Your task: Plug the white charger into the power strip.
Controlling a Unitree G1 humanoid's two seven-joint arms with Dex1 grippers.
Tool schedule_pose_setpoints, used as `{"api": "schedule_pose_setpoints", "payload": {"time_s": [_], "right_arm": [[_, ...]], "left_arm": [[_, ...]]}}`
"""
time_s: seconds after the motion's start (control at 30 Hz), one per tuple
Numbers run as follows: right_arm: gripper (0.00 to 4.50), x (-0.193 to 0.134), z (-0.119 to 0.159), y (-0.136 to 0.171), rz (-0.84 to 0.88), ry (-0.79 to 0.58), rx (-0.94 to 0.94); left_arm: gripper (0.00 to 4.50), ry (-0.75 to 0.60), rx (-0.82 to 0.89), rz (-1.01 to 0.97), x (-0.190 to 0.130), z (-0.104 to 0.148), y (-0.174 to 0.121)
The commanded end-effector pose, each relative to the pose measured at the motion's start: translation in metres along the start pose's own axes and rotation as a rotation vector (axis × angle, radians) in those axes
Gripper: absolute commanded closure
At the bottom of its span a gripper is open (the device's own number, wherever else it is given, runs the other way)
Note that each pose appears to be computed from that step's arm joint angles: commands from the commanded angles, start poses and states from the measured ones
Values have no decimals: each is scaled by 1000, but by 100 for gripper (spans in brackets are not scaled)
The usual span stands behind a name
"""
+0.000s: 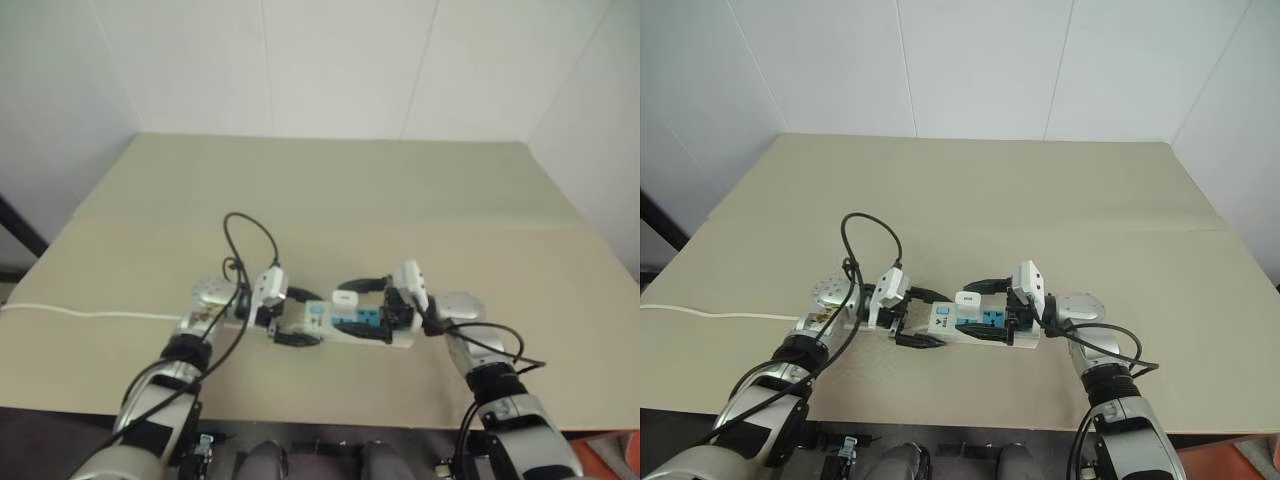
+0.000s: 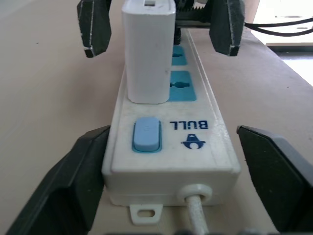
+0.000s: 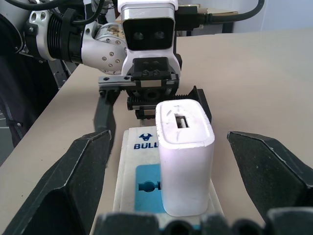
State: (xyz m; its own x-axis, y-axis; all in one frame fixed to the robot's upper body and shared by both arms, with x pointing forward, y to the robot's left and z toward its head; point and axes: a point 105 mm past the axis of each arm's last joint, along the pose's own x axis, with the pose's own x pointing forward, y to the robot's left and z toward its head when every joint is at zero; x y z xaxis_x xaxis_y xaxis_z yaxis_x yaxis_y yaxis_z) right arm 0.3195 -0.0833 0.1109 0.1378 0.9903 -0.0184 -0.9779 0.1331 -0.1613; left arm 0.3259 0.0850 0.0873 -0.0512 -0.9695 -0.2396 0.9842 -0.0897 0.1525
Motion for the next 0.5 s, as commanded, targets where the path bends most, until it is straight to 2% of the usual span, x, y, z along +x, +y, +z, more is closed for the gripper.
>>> {"api": "schedule_pose_setpoints", "payload": {"time_s": [0.03,0.17,0.27,0.37,0.5], "right_arm": [[0,-9,-10,1,-25,35,24],[0,-22,21,-9,-109,-27,-78],[0,-48,52,-11,-151,-47,-151],[0,-81,66,-7,-178,30,-200],[0,-124,78,9,-160,180,-206]], "left_arm": [[2,-75,92,9,-6,30,10],[2,-129,153,33,-27,66,14],[2,-138,147,36,-53,86,5],[2,-64,134,76,-78,80,-3],[2,72,70,129,-110,55,-16]]}}
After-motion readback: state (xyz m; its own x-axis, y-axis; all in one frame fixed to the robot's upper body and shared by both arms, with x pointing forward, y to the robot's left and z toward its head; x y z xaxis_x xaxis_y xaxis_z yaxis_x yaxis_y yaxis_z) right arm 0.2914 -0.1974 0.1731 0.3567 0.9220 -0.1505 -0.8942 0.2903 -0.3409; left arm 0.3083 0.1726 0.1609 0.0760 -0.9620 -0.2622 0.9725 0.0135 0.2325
